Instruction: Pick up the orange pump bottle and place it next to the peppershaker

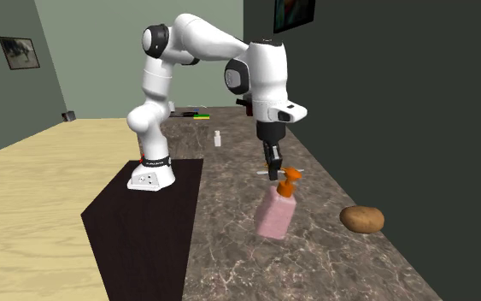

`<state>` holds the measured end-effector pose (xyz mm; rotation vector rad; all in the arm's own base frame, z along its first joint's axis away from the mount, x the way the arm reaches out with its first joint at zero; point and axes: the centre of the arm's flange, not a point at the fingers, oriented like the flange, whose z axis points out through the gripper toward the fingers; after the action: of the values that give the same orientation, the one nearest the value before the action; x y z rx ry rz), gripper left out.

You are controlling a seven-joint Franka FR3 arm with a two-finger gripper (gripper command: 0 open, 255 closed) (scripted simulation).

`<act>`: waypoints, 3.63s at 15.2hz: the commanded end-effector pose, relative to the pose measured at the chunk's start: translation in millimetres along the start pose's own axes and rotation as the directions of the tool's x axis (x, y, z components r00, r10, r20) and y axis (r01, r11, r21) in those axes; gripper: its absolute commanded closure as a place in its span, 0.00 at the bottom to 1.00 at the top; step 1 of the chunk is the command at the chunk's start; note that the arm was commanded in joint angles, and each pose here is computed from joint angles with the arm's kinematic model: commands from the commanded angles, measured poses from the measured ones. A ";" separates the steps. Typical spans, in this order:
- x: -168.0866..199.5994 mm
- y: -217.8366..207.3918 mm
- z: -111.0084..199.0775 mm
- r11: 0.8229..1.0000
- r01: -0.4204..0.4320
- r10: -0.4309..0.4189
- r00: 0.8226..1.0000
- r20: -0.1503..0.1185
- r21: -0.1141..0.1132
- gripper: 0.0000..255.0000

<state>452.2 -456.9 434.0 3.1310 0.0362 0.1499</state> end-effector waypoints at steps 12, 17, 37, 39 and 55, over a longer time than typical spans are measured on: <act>5.5 0.6 -67.1 1.000 0.000 0.000 1.000 0.000 0.000 1.00; 8.1 0.8 -93.4 1.000 0.000 0.000 1.000 0.000 0.000 1.00; -6.4 -126.6 -168.4 1.000 0.000 0.000 1.000 0.000 0.000 1.00; -10.2 -152.2 -173.8 1.000 0.000 0.000 1.000 0.000 0.000 1.00; -40.8 -356.7 -216.6 1.000 0.000 0.000 1.000 0.000 0.000 1.00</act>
<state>386.3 -112.0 639.5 3.1313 0.0383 0.1503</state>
